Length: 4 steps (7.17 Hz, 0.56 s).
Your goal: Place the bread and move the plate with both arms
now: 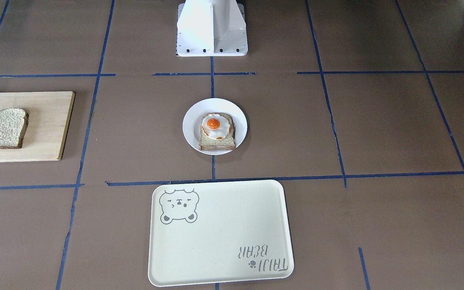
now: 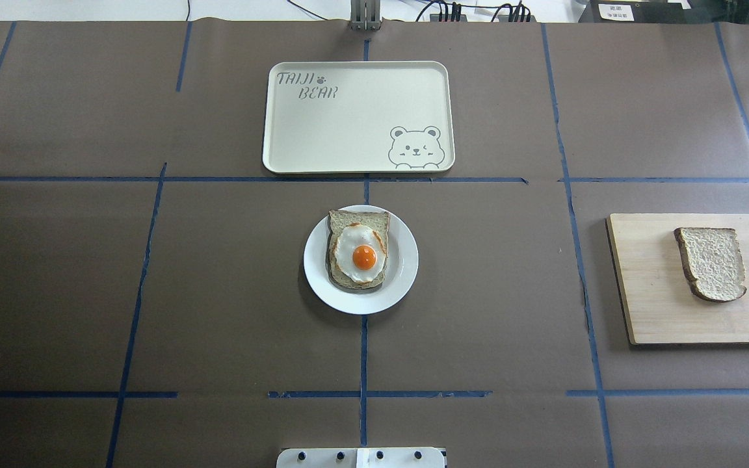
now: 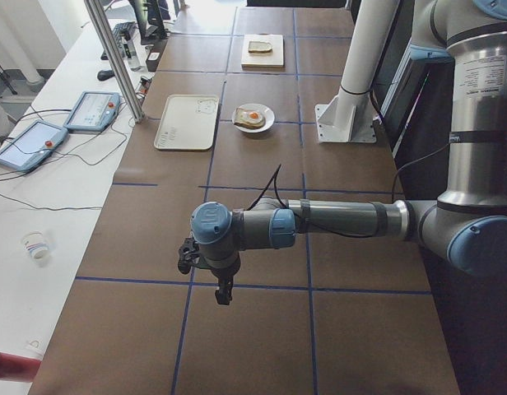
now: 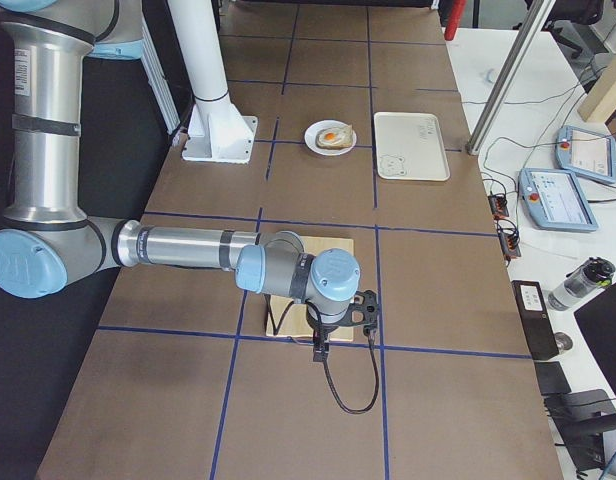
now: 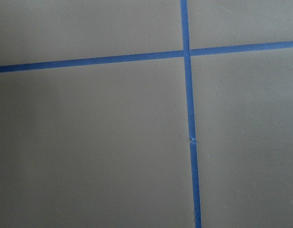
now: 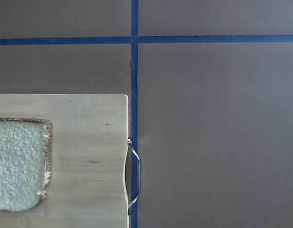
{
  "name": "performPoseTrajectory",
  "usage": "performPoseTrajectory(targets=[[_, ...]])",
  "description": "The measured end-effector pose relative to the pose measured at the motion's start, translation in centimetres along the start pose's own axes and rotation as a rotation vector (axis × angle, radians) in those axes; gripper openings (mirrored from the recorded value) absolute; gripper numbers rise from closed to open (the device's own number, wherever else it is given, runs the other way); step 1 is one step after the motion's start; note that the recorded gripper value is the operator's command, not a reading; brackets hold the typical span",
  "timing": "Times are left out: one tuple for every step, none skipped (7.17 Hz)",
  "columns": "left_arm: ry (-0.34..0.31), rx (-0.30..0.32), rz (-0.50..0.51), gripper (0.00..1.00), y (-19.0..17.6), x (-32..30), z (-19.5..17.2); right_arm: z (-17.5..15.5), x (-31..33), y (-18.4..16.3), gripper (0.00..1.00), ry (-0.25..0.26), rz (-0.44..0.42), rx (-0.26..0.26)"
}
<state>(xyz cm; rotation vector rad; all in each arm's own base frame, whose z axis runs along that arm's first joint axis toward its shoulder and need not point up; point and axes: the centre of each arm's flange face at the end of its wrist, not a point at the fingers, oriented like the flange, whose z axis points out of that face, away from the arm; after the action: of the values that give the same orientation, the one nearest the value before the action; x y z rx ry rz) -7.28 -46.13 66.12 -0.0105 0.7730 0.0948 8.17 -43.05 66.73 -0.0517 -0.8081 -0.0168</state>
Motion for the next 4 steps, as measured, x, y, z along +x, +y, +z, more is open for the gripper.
performPoseTrajectory(targets=[[0.000,-0.001,0.000,1.00,0.01,-0.03,0.04,0.00,0.01,0.00,1.00,0.000,0.000,0.000],[0.000,-0.001,-0.001,1.00,0.02,-0.08,0.08,-0.03,0.01,-0.02,1.00,0.000,0.000,0.001],[0.000,-0.002,-0.002,1.00,0.02,-0.10,0.11,-0.11,-0.07,-0.11,1.00,0.000,-0.001,0.002],[0.000,-0.002,-0.002,1.00,0.03,-0.11,0.12,-0.25,-0.23,-0.29,1.00,0.000,-0.003,0.005]])
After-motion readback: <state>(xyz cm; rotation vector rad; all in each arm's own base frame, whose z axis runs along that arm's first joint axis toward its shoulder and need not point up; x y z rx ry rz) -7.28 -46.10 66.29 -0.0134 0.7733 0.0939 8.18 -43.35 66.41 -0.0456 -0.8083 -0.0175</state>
